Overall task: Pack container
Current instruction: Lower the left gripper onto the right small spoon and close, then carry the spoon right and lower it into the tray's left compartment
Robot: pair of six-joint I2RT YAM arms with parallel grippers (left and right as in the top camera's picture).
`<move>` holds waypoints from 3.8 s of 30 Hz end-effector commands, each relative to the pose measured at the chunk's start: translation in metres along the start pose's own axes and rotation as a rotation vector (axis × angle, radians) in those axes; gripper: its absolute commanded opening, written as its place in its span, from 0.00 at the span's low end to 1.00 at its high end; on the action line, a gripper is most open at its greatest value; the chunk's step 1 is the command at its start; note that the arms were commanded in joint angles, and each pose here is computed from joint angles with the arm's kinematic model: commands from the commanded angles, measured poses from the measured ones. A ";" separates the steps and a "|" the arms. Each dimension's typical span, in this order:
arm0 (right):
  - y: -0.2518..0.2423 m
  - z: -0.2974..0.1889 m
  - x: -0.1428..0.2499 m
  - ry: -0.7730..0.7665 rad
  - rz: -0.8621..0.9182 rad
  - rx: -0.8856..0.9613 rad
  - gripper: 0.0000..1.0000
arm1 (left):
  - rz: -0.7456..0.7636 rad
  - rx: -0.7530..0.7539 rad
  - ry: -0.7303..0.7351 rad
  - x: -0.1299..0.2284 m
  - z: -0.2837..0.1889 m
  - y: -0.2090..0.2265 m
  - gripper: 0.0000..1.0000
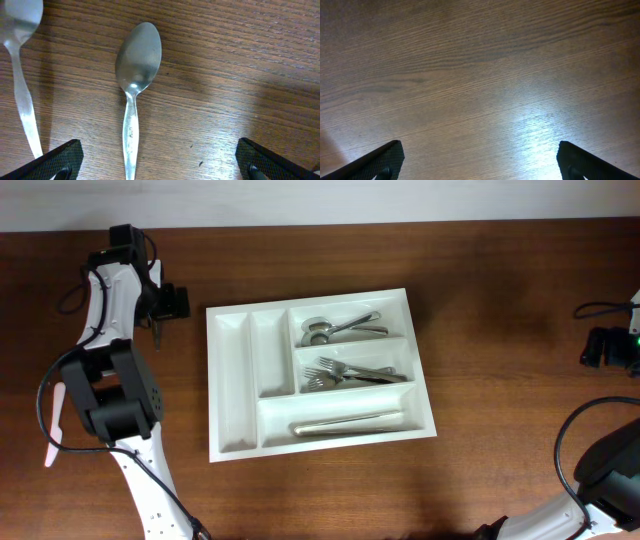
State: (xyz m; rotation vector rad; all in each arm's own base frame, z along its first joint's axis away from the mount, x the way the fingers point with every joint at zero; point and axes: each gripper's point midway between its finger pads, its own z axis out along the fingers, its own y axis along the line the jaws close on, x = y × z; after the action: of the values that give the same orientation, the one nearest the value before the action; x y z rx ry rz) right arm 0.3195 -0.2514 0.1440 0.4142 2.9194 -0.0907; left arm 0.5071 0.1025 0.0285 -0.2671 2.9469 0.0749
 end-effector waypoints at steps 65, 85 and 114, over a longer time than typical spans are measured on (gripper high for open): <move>0.000 0.000 0.000 -0.003 0.002 -0.004 0.99 | 0.062 -0.007 -0.019 -0.008 0.029 0.015 0.67; 0.000 0.000 0.000 -0.003 0.002 -0.004 0.99 | 0.061 -0.008 -0.026 -0.010 0.029 0.015 0.17; 0.000 0.000 0.000 -0.003 0.002 -0.004 0.99 | 0.089 0.063 -0.017 -0.018 -0.062 -0.008 0.02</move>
State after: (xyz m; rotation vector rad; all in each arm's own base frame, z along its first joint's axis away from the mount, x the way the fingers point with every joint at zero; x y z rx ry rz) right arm 0.3195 -0.2514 0.1440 0.4148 2.9193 -0.0906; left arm 0.5038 0.1090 0.0615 -0.1662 2.9999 0.0580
